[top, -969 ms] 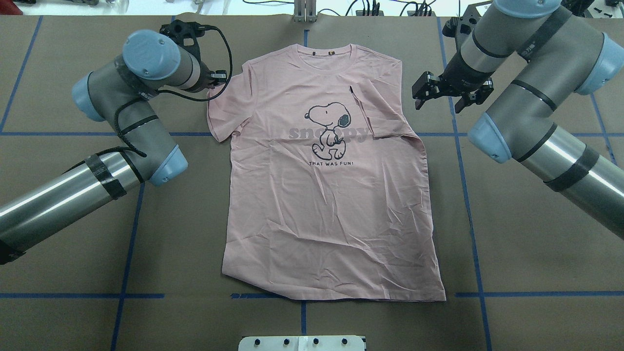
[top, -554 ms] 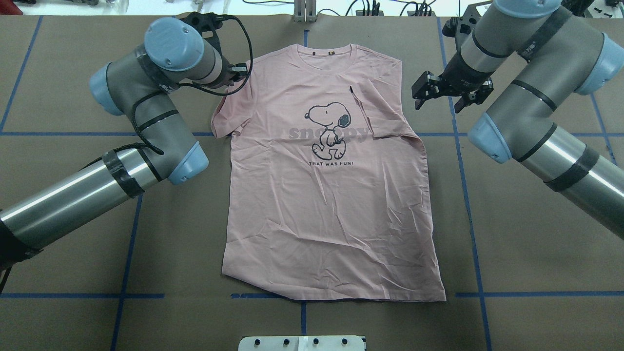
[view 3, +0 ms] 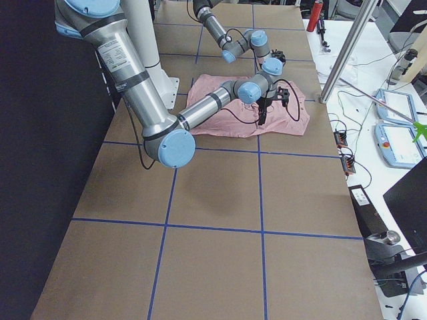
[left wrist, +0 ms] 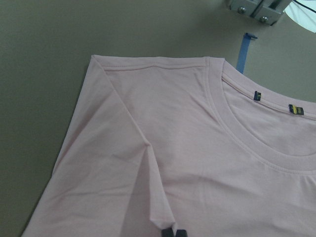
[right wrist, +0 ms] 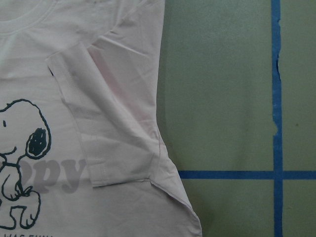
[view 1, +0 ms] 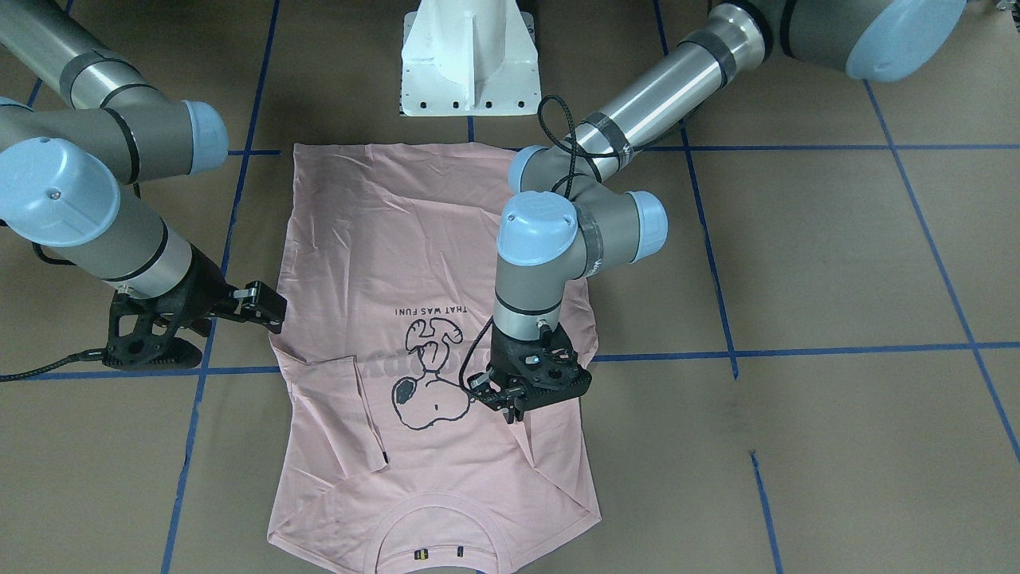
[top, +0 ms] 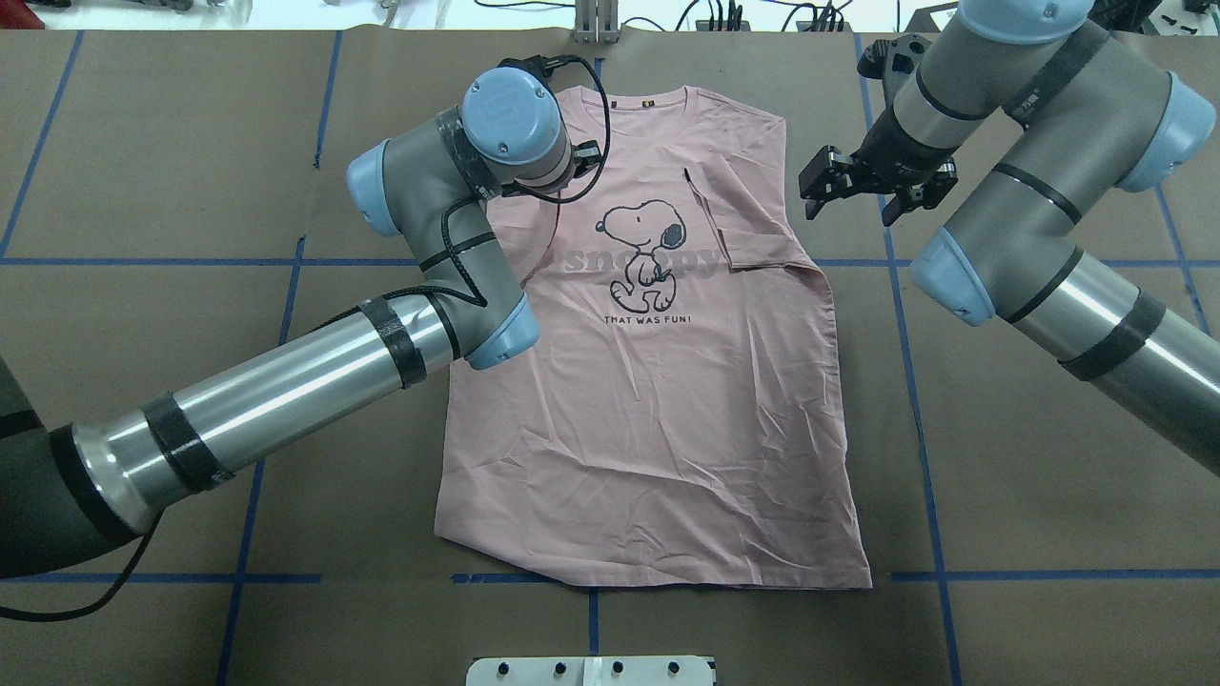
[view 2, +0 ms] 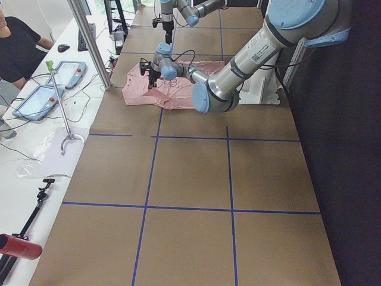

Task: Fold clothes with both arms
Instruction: 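Fold that sleeve inward with the left gripper while the right arm lowers toward the hem, then move both grippers to the hem corners nearest the robot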

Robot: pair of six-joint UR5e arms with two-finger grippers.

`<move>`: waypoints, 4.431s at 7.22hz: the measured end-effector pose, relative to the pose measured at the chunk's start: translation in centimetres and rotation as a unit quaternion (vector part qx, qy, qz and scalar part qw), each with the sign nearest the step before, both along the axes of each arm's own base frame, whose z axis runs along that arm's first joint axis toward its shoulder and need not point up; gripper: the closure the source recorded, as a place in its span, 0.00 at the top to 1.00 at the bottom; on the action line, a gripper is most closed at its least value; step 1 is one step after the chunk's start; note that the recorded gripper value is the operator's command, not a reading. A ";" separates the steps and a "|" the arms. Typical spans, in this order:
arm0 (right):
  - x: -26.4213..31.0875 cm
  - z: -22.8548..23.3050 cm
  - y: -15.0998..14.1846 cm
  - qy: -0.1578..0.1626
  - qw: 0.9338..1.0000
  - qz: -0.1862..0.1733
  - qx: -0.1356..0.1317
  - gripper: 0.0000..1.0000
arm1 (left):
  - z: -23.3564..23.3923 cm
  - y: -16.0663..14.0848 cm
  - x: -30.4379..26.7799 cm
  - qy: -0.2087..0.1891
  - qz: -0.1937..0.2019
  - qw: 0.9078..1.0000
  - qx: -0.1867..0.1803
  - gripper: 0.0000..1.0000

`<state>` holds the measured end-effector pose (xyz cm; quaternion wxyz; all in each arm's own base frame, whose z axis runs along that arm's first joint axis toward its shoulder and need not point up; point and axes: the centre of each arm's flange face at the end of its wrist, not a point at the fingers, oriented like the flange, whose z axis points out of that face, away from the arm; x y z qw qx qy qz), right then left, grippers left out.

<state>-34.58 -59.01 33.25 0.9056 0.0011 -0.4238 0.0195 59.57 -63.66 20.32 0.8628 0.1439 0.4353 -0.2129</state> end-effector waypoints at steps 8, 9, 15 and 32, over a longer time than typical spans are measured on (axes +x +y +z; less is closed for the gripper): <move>-1.5 1.8 11.6 -0.034 0.997 0.062 -0.011 1.00 | 3.6 14.5 -14.9 0.033 0.124 0.992 0.016 1.00; -2.6 2.4 16.3 -0.030 0.997 0.071 -0.022 1.00 | 5.0 16.1 -16.6 0.026 0.128 0.991 0.011 1.00; -8.8 6.5 34.8 0.028 0.994 0.086 -0.064 1.00 | 2.7 21.6 -22.6 0.049 0.130 0.990 0.038 1.00; -8.6 5.9 36.8 0.021 0.994 0.056 -0.091 0.00 | 2.0 23.2 -21.4 0.046 0.125 0.991 0.012 1.00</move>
